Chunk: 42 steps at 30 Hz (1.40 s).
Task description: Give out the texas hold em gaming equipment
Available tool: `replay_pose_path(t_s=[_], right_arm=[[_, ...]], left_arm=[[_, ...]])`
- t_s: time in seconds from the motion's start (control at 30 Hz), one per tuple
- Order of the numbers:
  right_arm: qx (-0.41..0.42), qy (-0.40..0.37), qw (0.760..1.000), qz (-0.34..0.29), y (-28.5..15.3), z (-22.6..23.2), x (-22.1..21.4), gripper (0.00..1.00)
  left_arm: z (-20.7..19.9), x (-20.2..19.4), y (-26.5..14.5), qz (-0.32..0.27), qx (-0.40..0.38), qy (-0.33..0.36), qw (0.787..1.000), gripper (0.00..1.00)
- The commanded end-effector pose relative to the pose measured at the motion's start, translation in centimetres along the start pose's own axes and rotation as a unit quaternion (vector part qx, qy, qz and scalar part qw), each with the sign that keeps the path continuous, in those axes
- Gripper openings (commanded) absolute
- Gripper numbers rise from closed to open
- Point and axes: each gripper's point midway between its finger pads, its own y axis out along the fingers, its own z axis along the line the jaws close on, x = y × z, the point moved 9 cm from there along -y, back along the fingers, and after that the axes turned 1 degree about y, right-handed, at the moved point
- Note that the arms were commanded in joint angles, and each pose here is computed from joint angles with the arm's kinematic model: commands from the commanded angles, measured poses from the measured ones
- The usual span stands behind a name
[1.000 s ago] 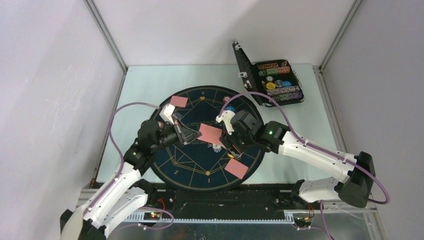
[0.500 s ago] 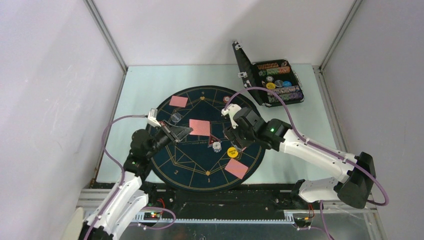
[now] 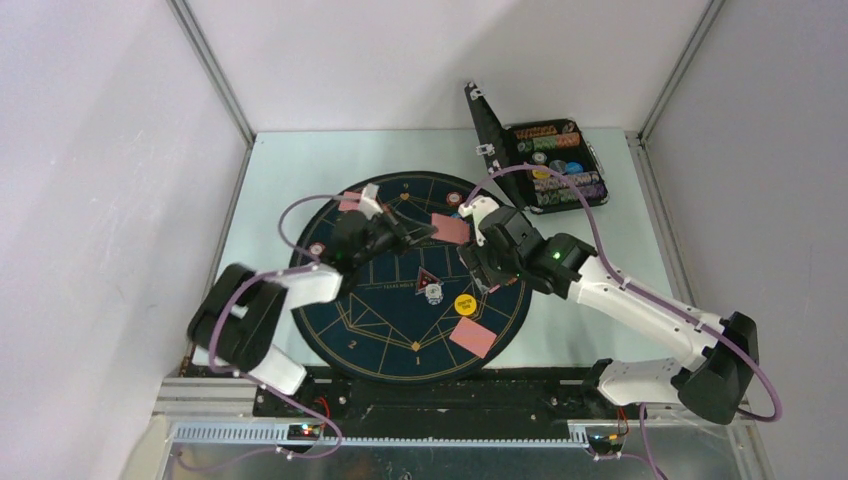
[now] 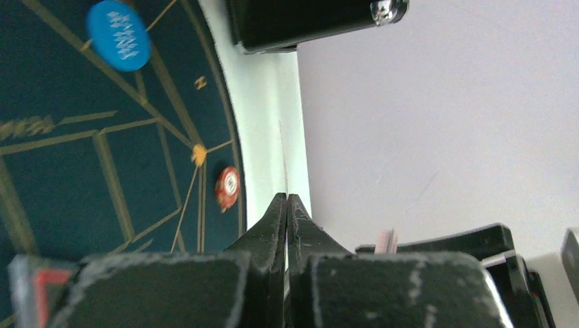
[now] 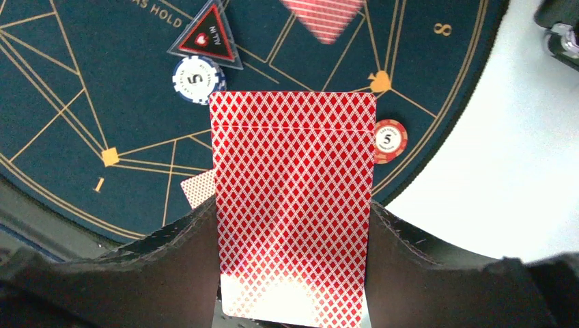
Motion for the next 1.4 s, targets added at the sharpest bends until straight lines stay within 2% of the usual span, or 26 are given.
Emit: replay_pose_path(t_s=[0.0,0.3,0.4,0.47,0.63,0.73,0.77,0.83,0.9,1.03,1.07,1.2,1.3,1.37], right_arm=[[-0.018,0.031,0.999,-0.037,-1.1,-0.8,1.0,0.00],[-0.027,0.049,0.997,-0.044,-1.6,-1.7,1.1,0.00],[-0.027,0.051,0.997,-0.043,-1.5,-1.9,1.1,0.00],[-0.026,0.052,0.997,-0.041,-1.4,-1.9,1.1,0.00],[-0.026,0.053,0.997,-0.040,-1.4,-2.0,1.1,0.00],[-0.025,0.054,0.997,-0.040,-1.4,-2.0,1.1,0.00],[-0.025,0.054,0.997,-0.040,-1.4,-2.0,1.1,0.00],[-0.024,0.054,0.998,-0.038,-1.4,-2.0,1.0,0.00],[-0.024,0.054,0.998,-0.038,-1.5,-2.0,1.0,0.00],[-0.025,0.054,0.998,-0.036,-1.5,-2.1,0.9,0.00],[-0.025,0.054,0.998,-0.037,-1.5,-2.1,1.0,0.00],[-0.026,0.053,0.998,-0.033,-1.5,-2.0,0.9,0.00],[-0.026,0.053,0.998,-0.033,-1.5,-2.1,0.8,0.00],[-0.021,0.052,0.998,-0.034,-1.5,-2.0,0.7,0.00]], left_arm=[[-2.7,0.4,6.2,0.003,-0.073,0.006,0.997,0.00],[-1.4,-1.4,15.3,0.031,-0.003,0.000,1.000,0.00],[-0.8,-2.1,16.7,0.040,0.009,-0.005,0.999,0.00],[-0.3,-2.2,17.6,0.025,0.035,0.005,0.999,0.00],[1.7,-2.8,18.6,0.031,0.102,0.002,0.994,0.00],[2.7,-3.1,18.9,0.043,0.128,0.000,0.991,0.04],[2.7,-3.1,19.1,0.045,0.131,0.001,0.990,0.06],[2.9,-3.1,18.9,0.045,0.137,0.002,0.990,0.24],[2.5,-2.9,18.6,0.039,0.134,0.011,0.990,0.35],[0.8,-2.4,17.3,0.042,0.129,0.050,0.989,0.53],[0.5,-2.4,16.9,0.043,0.130,0.054,0.989,0.55],[-2.3,-1.9,13.5,0.034,0.115,0.078,0.990,0.68],[-3.3,-1.7,11.1,0.032,0.126,0.106,0.986,0.93],[-3.5,-1.7,9.0,0.041,0.161,0.121,0.979,0.99]])
